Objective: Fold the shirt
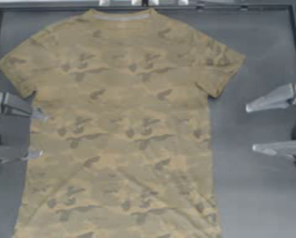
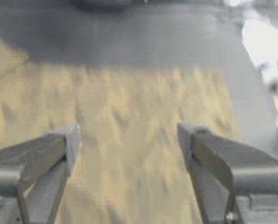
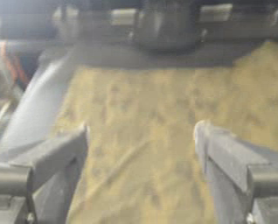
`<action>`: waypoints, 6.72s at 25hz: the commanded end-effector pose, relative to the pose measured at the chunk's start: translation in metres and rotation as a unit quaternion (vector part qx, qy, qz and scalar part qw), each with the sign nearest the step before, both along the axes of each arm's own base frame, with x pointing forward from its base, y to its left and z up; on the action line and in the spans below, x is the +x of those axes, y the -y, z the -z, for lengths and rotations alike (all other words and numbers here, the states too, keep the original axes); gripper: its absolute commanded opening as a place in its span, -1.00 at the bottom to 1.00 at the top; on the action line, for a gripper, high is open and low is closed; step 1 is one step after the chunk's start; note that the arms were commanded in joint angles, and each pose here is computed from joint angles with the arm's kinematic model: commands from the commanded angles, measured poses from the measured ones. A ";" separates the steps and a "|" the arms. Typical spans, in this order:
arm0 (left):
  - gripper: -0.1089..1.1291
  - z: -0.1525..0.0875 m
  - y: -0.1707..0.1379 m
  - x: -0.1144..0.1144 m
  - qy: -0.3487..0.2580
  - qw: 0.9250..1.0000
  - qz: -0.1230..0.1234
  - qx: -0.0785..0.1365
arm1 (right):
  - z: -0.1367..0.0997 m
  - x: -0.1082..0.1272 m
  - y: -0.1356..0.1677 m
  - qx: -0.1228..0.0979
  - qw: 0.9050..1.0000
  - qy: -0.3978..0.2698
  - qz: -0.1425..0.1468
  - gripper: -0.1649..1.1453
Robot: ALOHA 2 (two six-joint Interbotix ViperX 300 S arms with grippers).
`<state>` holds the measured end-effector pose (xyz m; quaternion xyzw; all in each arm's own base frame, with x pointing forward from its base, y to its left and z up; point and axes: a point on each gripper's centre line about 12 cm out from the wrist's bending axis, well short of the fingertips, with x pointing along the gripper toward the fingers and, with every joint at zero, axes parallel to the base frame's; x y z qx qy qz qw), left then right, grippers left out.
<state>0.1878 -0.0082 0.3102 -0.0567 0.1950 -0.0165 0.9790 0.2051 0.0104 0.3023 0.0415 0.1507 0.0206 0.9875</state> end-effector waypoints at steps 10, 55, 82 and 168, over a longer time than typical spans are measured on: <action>0.60 -0.002 0.030 0.017 -0.205 0.977 0.010 -0.056 | -0.016 0.065 -0.041 0.062 0.967 -0.244 -0.029 0.73; 0.69 0.150 0.170 0.029 -0.411 0.910 -0.014 -0.049 | 0.136 0.142 -0.178 0.067 0.872 -0.480 0.070 0.72; 0.69 0.203 0.185 0.026 -0.464 0.885 -0.034 -0.027 | 0.190 0.145 -0.187 0.052 0.850 -0.518 0.079 0.72; -0.73 0.004 0.081 -0.004 -0.359 0.907 -0.218 0.021 | -0.017 0.094 -0.043 0.033 0.900 -0.394 0.184 -0.63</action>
